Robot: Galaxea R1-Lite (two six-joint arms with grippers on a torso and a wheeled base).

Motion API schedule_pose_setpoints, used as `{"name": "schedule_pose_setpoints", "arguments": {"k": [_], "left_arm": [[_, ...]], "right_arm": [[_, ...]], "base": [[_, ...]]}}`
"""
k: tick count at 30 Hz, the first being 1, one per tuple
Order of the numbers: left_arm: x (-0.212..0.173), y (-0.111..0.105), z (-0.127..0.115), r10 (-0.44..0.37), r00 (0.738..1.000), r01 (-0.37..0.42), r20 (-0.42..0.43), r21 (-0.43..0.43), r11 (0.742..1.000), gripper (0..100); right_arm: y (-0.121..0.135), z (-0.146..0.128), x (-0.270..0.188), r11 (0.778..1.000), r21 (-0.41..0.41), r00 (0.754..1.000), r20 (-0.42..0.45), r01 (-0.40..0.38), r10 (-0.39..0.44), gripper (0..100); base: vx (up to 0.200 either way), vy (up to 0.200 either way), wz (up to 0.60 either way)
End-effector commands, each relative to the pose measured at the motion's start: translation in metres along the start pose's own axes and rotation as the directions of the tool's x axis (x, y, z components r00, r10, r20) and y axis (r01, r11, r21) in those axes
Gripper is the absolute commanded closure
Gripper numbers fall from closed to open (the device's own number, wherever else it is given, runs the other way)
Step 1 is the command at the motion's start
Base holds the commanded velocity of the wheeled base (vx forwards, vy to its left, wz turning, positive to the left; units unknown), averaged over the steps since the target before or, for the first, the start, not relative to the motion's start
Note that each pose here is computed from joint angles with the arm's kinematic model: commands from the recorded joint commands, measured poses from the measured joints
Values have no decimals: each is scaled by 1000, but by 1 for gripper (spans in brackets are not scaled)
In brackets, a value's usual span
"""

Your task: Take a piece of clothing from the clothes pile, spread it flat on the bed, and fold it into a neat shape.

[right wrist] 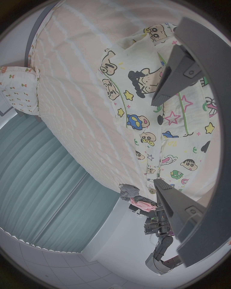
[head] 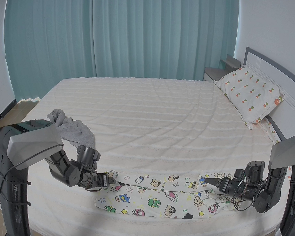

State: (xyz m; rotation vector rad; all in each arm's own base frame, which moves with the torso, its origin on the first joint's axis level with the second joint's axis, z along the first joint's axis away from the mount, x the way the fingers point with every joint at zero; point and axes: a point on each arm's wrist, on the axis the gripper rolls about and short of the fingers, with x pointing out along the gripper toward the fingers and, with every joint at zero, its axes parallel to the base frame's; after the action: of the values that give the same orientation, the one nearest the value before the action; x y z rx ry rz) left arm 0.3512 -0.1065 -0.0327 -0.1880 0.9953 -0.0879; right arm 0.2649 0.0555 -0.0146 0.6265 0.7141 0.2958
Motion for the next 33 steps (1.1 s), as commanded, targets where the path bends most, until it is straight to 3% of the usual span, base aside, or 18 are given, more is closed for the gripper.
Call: {"name": "schedule_pose_setpoints", "arguments": {"k": [1,18,19,33], "left_arm": [[29,-15,-7,13,1000,-13,-15,16,1000,0],[28,-25,-14,10,1000,-8,-29,47,999,0],[28,-26,-13,7,1000,-6,-25,50,999,100],[21,-29,-13,4,1000,-3,-19,55,998,100]], "right_arm": [[0,-1,0,1000,0,1000,-2,0,0,0],[0,-1,0,1000,-2,1000,-3,-1,1,0],[0,-1,0,1000,-2,1000,-3,-1,1,0],[-1,0,1,1000,1,1000,-1,1,-1,0]], "base": [[0,0,0],[0,0,0],[0,0,0],[0,0,0]]}}
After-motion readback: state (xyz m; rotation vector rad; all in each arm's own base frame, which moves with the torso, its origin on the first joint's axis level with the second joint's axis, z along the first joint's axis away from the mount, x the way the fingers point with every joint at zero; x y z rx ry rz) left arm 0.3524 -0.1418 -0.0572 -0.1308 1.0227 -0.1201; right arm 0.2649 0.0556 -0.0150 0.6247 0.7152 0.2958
